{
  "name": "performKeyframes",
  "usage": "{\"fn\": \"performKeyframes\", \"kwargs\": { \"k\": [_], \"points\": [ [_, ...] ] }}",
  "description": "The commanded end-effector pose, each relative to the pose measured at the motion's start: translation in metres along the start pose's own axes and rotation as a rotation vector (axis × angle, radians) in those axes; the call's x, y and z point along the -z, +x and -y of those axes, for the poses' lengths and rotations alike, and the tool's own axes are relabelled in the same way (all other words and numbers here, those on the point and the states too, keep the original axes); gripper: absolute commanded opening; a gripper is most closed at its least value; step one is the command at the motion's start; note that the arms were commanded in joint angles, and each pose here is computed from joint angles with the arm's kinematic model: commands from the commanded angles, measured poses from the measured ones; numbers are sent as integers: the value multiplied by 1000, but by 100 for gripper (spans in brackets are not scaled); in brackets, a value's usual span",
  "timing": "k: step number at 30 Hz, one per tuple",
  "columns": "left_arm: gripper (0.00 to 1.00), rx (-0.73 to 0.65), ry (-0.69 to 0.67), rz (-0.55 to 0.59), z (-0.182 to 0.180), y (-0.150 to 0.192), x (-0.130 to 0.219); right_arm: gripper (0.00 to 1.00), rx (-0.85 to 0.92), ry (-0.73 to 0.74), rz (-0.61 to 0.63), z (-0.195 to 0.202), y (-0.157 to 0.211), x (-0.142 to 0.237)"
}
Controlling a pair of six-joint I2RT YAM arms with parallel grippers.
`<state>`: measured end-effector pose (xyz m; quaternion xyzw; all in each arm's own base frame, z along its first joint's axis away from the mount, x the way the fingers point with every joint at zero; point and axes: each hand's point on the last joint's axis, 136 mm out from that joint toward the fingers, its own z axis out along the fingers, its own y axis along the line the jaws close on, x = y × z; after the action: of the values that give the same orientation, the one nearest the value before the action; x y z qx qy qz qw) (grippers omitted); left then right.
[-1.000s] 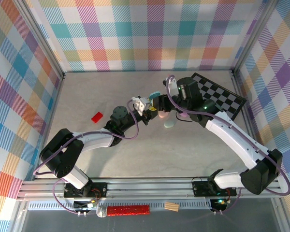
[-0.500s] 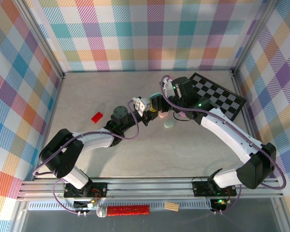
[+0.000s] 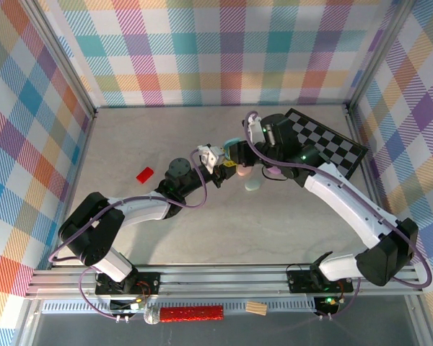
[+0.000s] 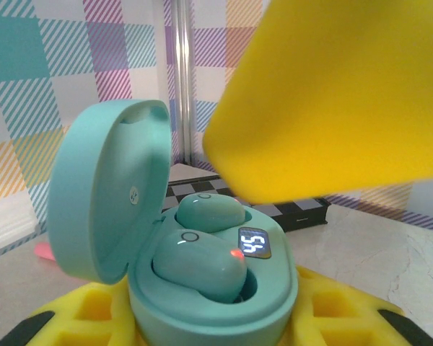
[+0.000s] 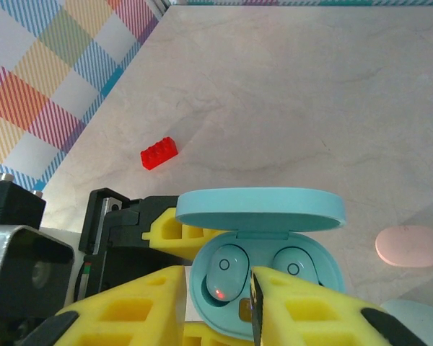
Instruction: Insert the wireless bluetooth earbuds into the charging case
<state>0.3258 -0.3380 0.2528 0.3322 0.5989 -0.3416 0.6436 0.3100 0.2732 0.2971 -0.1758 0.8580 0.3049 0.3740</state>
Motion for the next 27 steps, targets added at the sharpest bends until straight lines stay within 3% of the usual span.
{"fn": "performKeyframes", "kwargs": {
  "k": [1,15,21,27],
  "points": [
    [35,-21,34,97,10,-32,2,29,5,-9,13,-6,-9,5],
    [35,-184,59,39,16,-8,8,28,28,-71,106,-23,-35,28],
    [35,-229,119,24,27,-7,12,28,9,-50,65,-13,-35,9],
    [35,-216,137,41,32,-16,18,29,-12,-37,-31,-1,-7,-5]
  ]
}}
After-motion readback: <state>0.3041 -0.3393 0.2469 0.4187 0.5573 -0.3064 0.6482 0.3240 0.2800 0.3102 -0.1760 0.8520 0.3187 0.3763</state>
